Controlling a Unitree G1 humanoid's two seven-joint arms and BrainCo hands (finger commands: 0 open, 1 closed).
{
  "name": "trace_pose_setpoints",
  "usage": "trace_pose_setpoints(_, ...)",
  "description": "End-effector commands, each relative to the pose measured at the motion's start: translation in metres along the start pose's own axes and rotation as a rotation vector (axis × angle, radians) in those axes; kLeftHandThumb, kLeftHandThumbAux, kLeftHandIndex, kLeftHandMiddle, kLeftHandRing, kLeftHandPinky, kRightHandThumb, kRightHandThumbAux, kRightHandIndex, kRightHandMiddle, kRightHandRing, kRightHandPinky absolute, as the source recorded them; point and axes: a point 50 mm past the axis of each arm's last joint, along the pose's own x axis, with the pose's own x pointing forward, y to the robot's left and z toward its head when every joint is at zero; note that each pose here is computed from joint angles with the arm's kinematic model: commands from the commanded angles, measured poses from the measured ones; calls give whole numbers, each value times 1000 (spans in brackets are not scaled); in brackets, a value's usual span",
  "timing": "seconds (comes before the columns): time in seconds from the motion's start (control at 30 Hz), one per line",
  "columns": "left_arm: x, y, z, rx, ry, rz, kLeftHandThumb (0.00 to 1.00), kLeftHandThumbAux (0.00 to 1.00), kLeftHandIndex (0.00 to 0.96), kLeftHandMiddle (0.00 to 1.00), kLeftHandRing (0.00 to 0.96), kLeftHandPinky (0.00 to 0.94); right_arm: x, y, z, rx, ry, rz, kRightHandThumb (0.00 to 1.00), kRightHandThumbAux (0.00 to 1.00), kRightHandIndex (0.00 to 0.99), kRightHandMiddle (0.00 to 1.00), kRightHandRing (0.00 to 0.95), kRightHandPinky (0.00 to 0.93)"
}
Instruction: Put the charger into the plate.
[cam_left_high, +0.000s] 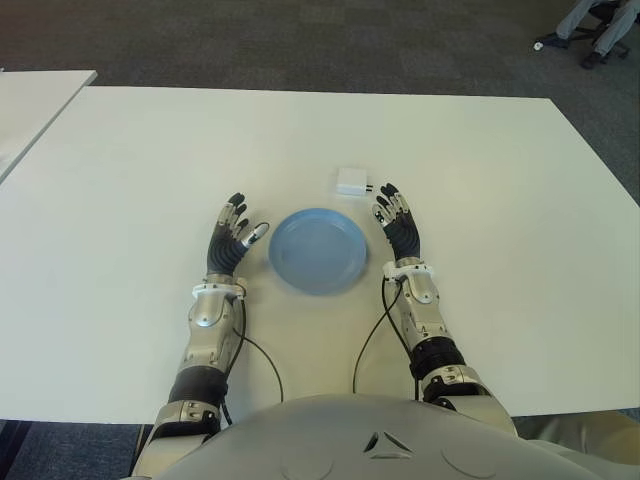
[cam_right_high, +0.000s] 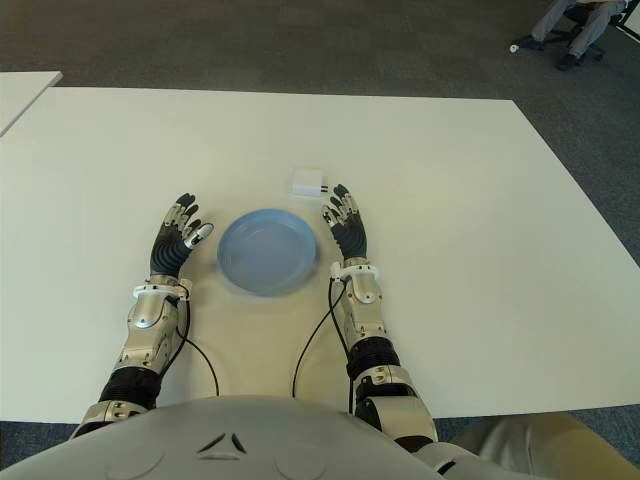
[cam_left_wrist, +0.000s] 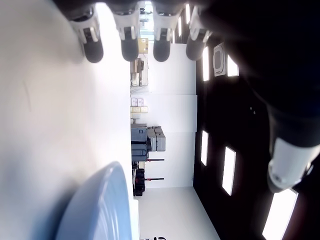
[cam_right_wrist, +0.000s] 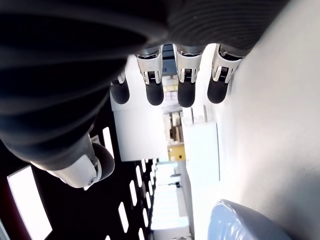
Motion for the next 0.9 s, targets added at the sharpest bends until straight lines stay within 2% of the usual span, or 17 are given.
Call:
trace_pose_setpoints(0.03, -10, -2, -18, 4, 103, -3, 0, 609, 0, 37, 32, 49, -7, -1, -15, 30, 75, -16, 59, 636, 33, 97, 80, 95)
trace_pose_setpoints(0.47, -8, -13, -21, 9, 115, -16, 0, 608, 0, 32, 28, 42, -4, -13, -11, 13, 75, -22, 64, 647, 28, 94, 79, 102)
trace_pose_setpoints(0.67, -5, -16, -22, 4, 118, -22, 0, 596, 0, 43, 39, 57, 12, -16, 22, -75, 0, -30, 108, 668, 24, 100, 96, 135)
trace_pose_setpoints(0.77, -4, -18, -24, -5, 125, -26, 0, 594, 0, 52, 47, 65, 16, -15, 42, -209, -72, -45, 141, 674, 20, 92, 92, 126)
trace_pose_setpoints(0.9, -2, -19, -24, -8, 125, -25, 0, 596, 0, 60, 54, 71, 19, -15, 50, -279, -92, -54, 177, 677, 19, 83, 87, 122)
